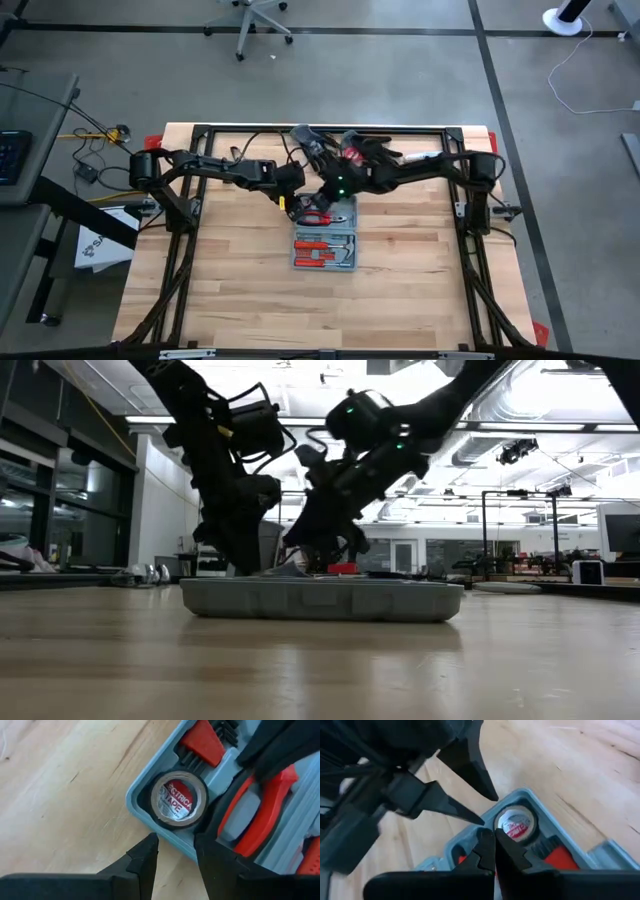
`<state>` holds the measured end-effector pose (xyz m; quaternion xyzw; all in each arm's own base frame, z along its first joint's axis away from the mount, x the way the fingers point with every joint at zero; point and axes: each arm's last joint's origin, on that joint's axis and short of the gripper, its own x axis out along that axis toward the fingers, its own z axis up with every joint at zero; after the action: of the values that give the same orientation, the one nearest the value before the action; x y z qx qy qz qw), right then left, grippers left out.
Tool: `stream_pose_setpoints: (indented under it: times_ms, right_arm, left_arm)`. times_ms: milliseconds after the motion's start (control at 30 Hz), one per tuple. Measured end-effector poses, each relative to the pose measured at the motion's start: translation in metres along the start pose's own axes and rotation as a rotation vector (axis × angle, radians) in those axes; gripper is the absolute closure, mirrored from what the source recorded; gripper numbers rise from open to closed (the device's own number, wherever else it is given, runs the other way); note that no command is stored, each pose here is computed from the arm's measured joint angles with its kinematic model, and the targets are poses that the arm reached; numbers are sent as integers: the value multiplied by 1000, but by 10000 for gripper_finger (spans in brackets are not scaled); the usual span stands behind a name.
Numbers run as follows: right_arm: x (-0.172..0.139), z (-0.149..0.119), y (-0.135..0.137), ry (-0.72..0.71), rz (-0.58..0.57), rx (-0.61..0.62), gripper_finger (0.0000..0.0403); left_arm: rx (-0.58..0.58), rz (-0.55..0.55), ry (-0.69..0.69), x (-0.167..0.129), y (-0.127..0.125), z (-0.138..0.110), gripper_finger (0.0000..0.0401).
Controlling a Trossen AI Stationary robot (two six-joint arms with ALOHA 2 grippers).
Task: Prefit tool cases
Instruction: Put the black electrical tape into the gray tool box
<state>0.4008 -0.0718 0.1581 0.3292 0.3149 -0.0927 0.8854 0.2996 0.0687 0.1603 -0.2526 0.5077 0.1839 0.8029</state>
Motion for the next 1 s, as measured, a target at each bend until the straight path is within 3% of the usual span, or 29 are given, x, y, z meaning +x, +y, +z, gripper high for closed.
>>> stream_pose_setpoints:
  times_ms: [367, 567, 800, 1000]
  right_arm:
    - [37, -8, -14, 133, -14, -5, 403]
    - [34, -6, -19, 173, 4, 12, 403]
    - [15, 7, -4, 112, 26, -25, 403]
    - [13, 8, -8, 115, -9, -42, 403]
  left_arm:
    - [-3, 91, -29, 7, 8, -9, 275]
    - [-27, 35, -38, 12, 12, -14, 275]
    - [-15, -4, -116, -6, 9, -9, 275]
    - [-4, -11, -153, -9, 11, -5, 275]
